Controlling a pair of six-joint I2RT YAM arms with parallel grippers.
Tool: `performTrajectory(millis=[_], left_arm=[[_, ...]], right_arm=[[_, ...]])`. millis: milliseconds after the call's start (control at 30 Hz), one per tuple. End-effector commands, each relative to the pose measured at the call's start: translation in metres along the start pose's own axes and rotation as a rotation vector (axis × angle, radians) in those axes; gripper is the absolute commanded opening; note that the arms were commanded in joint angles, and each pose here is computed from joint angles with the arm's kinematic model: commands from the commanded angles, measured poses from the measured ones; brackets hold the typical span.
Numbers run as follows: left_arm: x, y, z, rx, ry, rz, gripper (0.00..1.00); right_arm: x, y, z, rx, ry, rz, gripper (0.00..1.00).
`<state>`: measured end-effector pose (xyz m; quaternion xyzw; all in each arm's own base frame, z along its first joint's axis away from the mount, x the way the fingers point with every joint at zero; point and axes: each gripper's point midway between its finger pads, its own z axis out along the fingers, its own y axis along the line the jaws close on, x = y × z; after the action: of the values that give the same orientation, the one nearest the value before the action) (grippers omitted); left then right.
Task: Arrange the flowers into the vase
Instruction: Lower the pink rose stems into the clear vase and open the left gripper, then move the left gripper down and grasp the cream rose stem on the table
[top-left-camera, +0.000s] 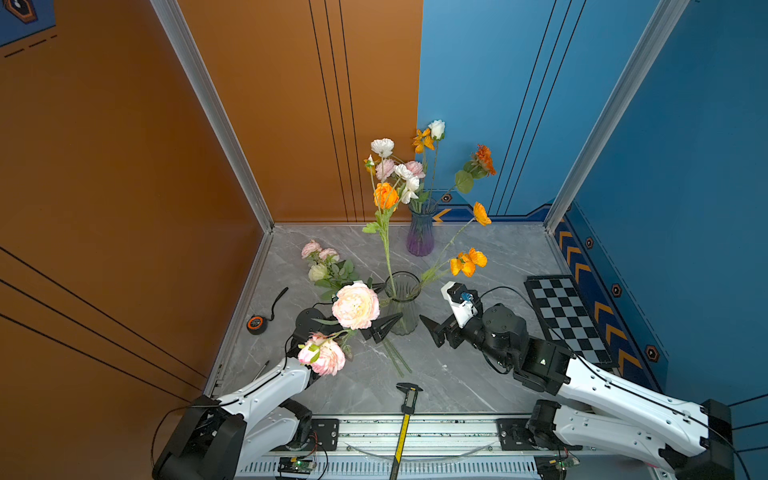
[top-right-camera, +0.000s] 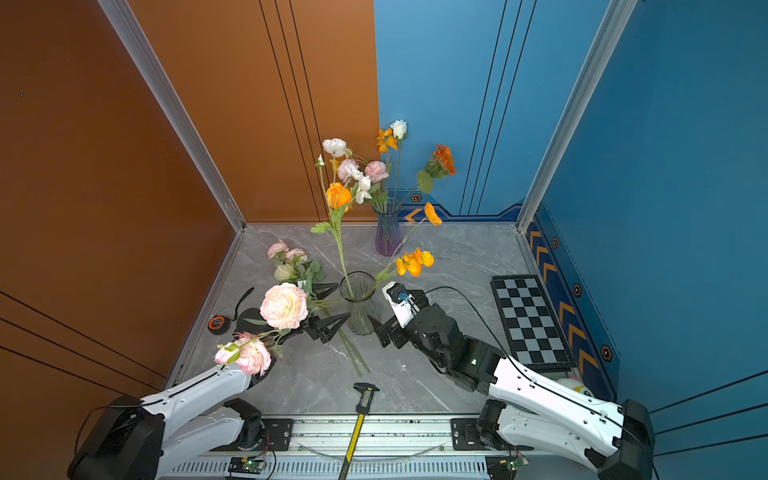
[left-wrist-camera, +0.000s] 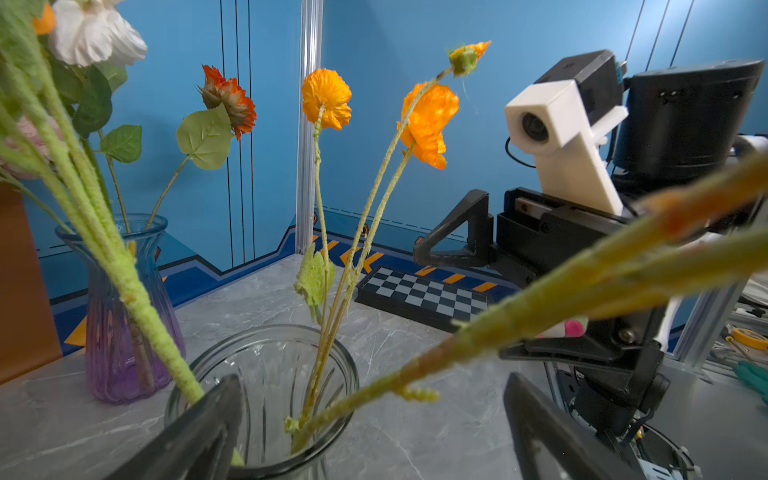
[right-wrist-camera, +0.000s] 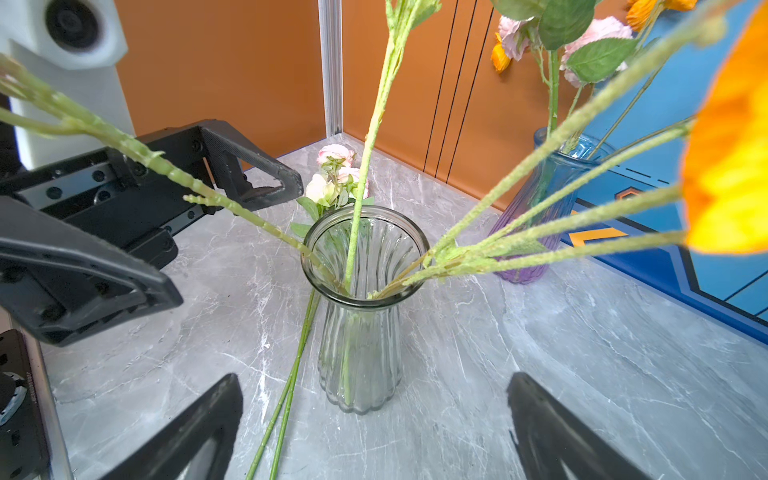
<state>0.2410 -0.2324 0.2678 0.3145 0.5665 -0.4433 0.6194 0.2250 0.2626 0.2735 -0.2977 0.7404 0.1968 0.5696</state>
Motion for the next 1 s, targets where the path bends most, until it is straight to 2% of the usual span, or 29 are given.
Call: performTrajectory(millis=[0,267,433,567,667,733,800,900,967], left_arm=[[0.019,0.003,-0.001,-0.021,0.059,-0.003,0.98],[0.045,0.023,-0.014,-0.156,0.098,0.001,0.98],[0.055,0.048,-0.027,-0.307,0.131,-0.023,1.00],[0.068,0.082,-0.045,-0.516,0.206,-0.105,0.93],[0.092,0.127,-0.086,-0.870,0.336,-0.314,0.80],[0.109,0.145,-0.112,-1.032,0.421,-0.512,0.72],[0.123,0.153,-0.119,-1.044,0.438,-0.729,0.62],[0.140,0.163,-0.112,-0.993,0.344,-1.015,0.49],[0.153,0.165,-0.102,-0.956,0.301,-1.155,0.43]], right_arm=[[0.000,0.003,0.001,-0.016,-0.001,0.030,1.00],[0.007,0.006,-0.010,-0.031,0.026,0.033,1.00],[0.020,0.014,-0.016,-0.061,0.036,0.034,1.00],[0.033,0.031,-0.011,-0.112,0.052,0.036,1.00],[0.045,0.048,-0.004,-0.163,0.062,0.051,1.00],[0.054,0.058,0.000,-0.188,0.068,0.062,1.00],[0.059,0.066,0.004,-0.205,0.059,0.090,1.00],[0.058,0.075,0.010,-0.219,0.032,0.127,1.00],[0.059,0.079,0.015,-0.206,0.033,0.121,1.00]])
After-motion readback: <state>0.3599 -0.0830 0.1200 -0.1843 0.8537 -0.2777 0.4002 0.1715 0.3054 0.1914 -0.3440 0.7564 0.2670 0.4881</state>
